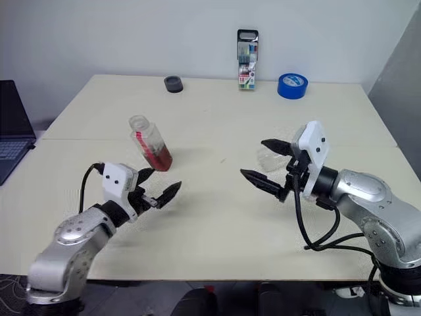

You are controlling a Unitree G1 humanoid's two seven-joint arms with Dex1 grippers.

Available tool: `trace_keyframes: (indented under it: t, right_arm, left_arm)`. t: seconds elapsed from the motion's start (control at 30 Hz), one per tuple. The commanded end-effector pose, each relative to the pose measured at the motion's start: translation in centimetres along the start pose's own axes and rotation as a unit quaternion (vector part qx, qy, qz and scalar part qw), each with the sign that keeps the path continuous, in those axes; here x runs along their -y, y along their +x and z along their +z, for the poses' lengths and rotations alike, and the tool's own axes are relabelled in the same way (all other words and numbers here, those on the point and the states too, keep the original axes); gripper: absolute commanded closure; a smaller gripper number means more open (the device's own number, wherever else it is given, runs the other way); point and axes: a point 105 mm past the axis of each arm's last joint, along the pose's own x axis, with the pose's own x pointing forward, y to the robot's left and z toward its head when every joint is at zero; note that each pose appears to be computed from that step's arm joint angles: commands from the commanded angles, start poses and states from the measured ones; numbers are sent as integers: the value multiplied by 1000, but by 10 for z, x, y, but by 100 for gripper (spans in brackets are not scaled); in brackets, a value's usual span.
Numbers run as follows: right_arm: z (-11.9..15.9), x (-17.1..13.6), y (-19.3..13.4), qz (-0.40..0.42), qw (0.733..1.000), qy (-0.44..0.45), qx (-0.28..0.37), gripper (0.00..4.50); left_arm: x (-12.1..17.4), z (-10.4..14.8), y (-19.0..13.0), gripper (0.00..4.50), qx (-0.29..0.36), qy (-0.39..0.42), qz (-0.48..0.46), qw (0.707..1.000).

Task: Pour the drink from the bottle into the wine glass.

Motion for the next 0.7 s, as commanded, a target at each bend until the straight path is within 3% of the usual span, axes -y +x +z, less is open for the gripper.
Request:
trace_keyframes:
  t: [0.03,0.2,0.33,0.7]
  right_arm:
    - [-19,17,-1,-38,993,-99,-48,0]
    - [-50,61,5,-111,950,-276,-95,0]
    - [-65,85,11,-122,888,-425,-129,0]
    - [-113,114,19,-75,824,-528,-193,0]
  left_arm:
    - [27,27,-1,4,29,15,-98,995]
    - [35,36,8,4,34,18,-137,990]
    - [38,28,15,4,31,22,-141,989]
    - [42,22,20,4,41,16,-143,989]
